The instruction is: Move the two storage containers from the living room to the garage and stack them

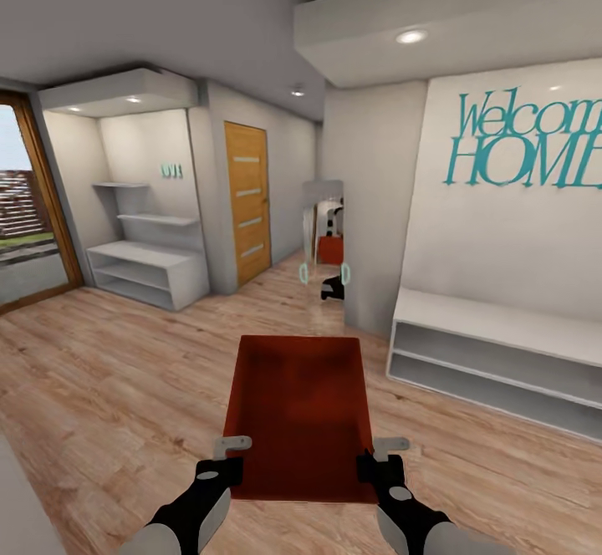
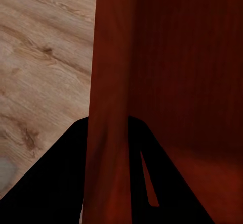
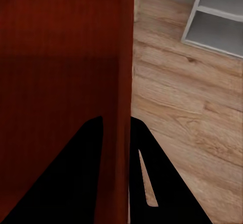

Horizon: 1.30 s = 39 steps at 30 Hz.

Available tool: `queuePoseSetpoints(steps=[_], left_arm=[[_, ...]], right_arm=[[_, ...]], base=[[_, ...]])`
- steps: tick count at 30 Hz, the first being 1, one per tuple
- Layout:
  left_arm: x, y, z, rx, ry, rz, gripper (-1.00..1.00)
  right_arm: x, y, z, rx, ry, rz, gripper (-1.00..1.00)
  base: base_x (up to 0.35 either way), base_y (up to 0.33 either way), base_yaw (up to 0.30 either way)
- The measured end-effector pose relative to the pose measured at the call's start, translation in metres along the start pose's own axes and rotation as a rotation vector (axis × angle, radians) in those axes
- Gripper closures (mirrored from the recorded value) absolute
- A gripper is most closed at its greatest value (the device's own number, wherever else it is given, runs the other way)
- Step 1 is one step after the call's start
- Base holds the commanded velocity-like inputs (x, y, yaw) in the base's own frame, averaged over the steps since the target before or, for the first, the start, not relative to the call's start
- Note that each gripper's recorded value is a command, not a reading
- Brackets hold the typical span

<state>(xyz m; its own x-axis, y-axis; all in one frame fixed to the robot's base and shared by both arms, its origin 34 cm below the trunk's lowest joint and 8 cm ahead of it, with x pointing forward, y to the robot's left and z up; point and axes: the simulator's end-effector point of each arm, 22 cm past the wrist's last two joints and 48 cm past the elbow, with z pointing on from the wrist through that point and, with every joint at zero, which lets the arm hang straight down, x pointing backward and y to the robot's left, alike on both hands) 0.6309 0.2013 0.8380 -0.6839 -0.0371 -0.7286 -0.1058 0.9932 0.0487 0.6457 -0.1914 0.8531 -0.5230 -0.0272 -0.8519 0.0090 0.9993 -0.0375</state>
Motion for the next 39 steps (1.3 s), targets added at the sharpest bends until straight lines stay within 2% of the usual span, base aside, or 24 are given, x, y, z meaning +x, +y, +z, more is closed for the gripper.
queuePoseSetpoints(steps=[12, 33, 39], left_arm=[[0.0001, 0.0001, 0.0001, 0.000, 0.000, 0.001, 1.00], [0.0002, 0.0001, 0.0001, 0.000, 0.000, -0.001, 1.00], [0.0006, -0.0001, 0.0000, 0.001, 0.001, -0.002, 1.00]], right_arm=[[0.0002, 0.0002, 0.0000, 0.000, 0.000, 0.001, 1.00], [-0.0002, 0.0001, 0.0000, 0.001, 0.000, -0.002, 1.00], [-0.0001, -0.0001, 0.0001, 0.000, 0.001, -0.004, 1.00]], base=[[0.322, 0.000, 0.258], [0.322, 0.000, 0.007], [0.322, 0.000, 0.200]])
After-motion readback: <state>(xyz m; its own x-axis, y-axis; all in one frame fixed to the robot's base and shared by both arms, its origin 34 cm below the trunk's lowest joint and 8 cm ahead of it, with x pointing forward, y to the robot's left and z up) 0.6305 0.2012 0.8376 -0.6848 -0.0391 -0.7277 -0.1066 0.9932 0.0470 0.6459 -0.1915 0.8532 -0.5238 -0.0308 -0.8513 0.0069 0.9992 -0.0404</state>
